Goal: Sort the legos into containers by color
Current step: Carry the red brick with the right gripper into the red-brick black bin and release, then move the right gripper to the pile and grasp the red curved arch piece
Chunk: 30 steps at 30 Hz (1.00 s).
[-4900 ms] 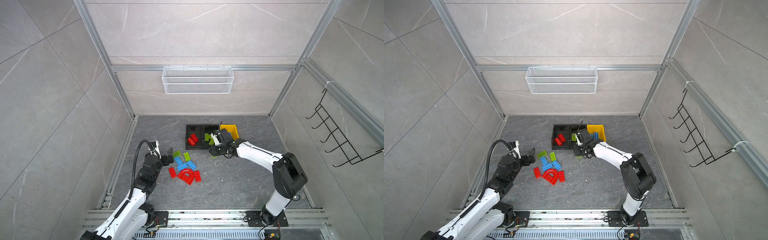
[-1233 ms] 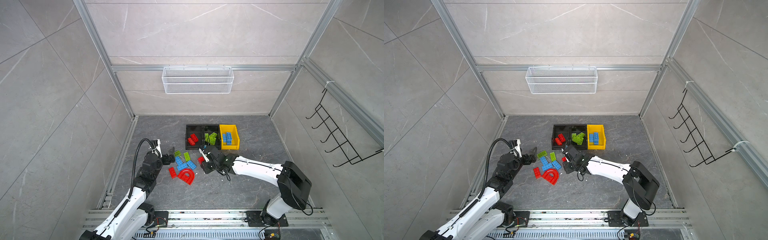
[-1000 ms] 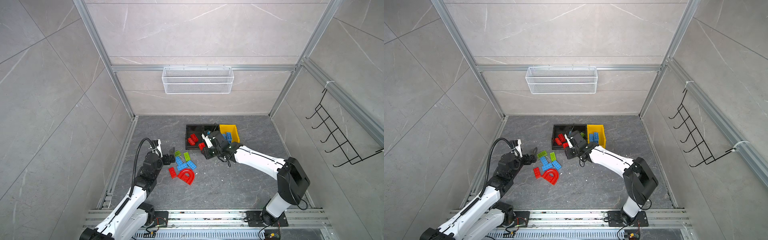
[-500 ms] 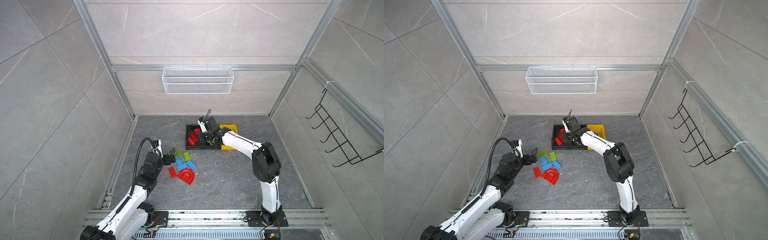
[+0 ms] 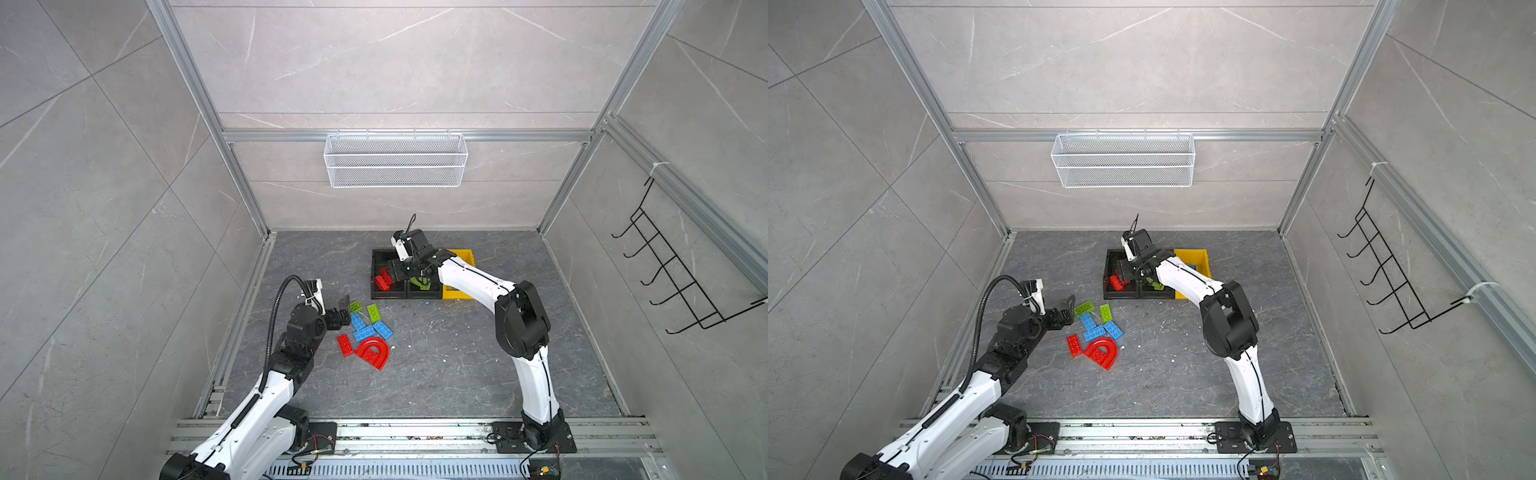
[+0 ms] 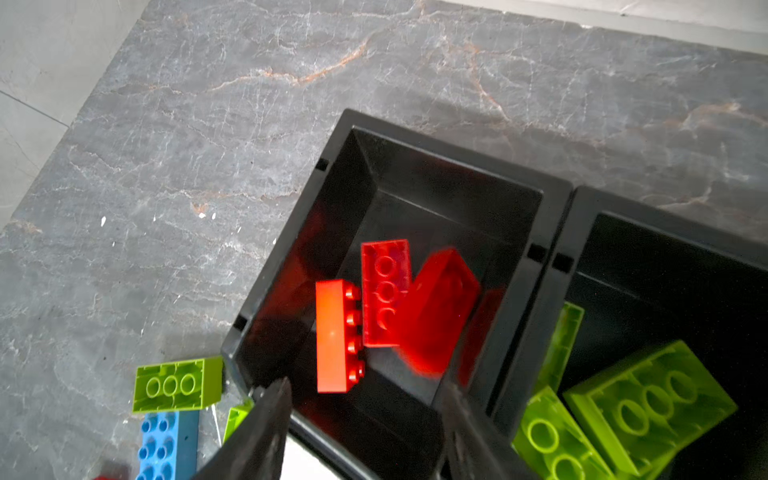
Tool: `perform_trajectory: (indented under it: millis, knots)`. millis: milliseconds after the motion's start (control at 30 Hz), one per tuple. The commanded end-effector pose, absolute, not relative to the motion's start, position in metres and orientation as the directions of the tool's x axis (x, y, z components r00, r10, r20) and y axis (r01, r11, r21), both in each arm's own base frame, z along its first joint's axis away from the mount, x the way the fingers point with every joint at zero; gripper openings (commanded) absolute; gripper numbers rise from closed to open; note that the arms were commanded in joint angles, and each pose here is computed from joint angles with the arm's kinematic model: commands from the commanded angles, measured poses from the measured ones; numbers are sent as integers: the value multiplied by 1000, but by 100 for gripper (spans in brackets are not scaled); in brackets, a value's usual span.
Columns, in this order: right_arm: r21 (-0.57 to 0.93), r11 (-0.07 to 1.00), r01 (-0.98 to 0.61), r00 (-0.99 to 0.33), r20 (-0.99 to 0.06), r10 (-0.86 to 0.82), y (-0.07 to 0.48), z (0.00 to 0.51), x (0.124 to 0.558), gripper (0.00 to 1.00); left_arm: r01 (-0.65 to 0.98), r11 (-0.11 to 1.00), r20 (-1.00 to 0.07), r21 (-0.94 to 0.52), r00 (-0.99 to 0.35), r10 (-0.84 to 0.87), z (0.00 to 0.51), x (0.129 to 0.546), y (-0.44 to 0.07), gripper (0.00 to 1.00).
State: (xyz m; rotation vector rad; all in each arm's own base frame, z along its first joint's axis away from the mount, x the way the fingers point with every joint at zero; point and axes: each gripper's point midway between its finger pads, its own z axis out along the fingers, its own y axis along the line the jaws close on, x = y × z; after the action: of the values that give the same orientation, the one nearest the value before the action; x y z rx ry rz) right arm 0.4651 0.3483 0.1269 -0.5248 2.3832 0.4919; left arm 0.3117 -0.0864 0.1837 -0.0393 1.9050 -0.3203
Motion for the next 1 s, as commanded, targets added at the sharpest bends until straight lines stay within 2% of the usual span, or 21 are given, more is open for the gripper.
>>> perform_trajectory:
  millis: [0,133,233,467,633,800,967]
  knots:
    - [221,807,-547,-665,-701,-259,346,177,438,61,116,964,-935,-240,-294,-197,201,312,-81,100]
    - [199,756,-624,-644,-679,-353,354,184,381,61,87,965,-937,-246,-276,-214,201,310,-74,100]
    - [171,738,-653,-650,-627,-429,361,167,336,60,-18,959,-927,-283,-252,-279,198,308,-57,100]
    - [206,654,-728,-655,-490,-575,393,121,260,59,-81,931,-916,-356,-169,-365,204,296,-36,100]
    - [207,621,-756,-635,-462,-618,409,108,239,58,-56,901,-876,-430,-215,-431,199,301,-33,100]
    - [213,603,-769,-627,-440,-643,428,87,227,57,-104,785,-737,-610,-288,-611,166,317,-14,100]
    - [155,591,-792,-594,-425,-684,439,68,223,55,-126,726,-659,-676,-337,-672,147,327,-5,100]
